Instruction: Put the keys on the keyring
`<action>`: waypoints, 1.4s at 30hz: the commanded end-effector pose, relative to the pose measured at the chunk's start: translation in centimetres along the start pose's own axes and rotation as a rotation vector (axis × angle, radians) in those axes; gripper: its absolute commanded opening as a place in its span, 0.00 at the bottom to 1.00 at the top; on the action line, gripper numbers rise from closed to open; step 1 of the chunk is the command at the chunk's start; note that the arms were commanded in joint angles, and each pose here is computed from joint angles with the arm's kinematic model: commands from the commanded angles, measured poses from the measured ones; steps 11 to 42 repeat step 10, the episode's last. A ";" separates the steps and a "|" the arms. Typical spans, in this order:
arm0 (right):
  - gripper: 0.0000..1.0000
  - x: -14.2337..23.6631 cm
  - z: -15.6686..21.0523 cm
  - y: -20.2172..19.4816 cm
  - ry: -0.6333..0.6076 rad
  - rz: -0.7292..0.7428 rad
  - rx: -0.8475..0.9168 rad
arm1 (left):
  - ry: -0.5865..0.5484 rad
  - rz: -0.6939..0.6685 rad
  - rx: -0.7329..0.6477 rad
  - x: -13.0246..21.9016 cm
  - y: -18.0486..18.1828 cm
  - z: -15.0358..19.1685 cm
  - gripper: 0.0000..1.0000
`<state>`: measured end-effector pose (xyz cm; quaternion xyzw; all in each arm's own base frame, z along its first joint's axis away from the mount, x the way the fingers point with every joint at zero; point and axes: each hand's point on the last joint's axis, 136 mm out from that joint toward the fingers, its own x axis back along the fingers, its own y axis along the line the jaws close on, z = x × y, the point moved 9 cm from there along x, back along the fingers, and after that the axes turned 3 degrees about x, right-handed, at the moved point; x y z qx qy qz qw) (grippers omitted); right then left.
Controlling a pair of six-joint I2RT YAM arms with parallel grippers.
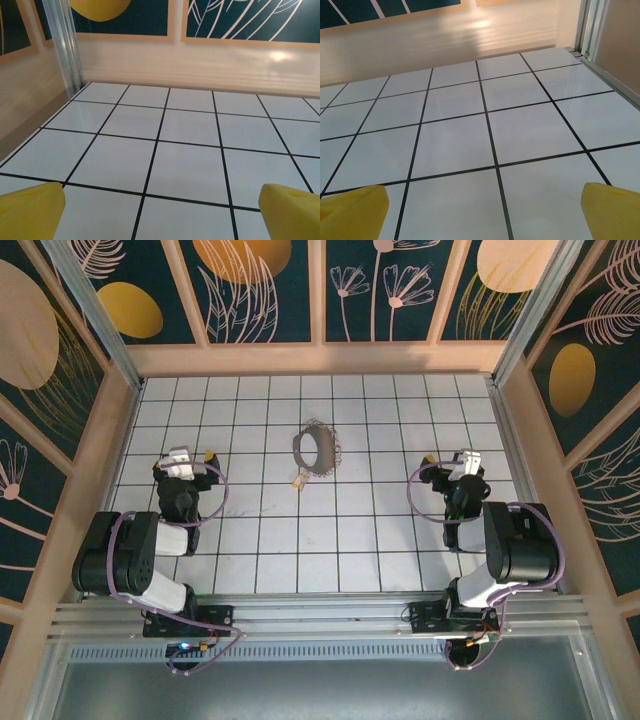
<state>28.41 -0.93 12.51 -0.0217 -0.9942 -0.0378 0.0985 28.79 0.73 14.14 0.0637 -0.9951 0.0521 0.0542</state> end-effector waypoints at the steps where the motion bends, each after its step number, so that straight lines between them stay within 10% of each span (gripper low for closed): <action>1: 0.99 -0.3 -1.0 0.2 -0.050 -0.020 0.020 | -0.002 0.011 0.017 -0.4 0.0 -0.2 0.99; 42: 0.99 -0.3 -1.0 0.2 -0.049 -0.024 0.019 | -0.002 0.011 0.016 -0.4 0.0 -0.2 0.99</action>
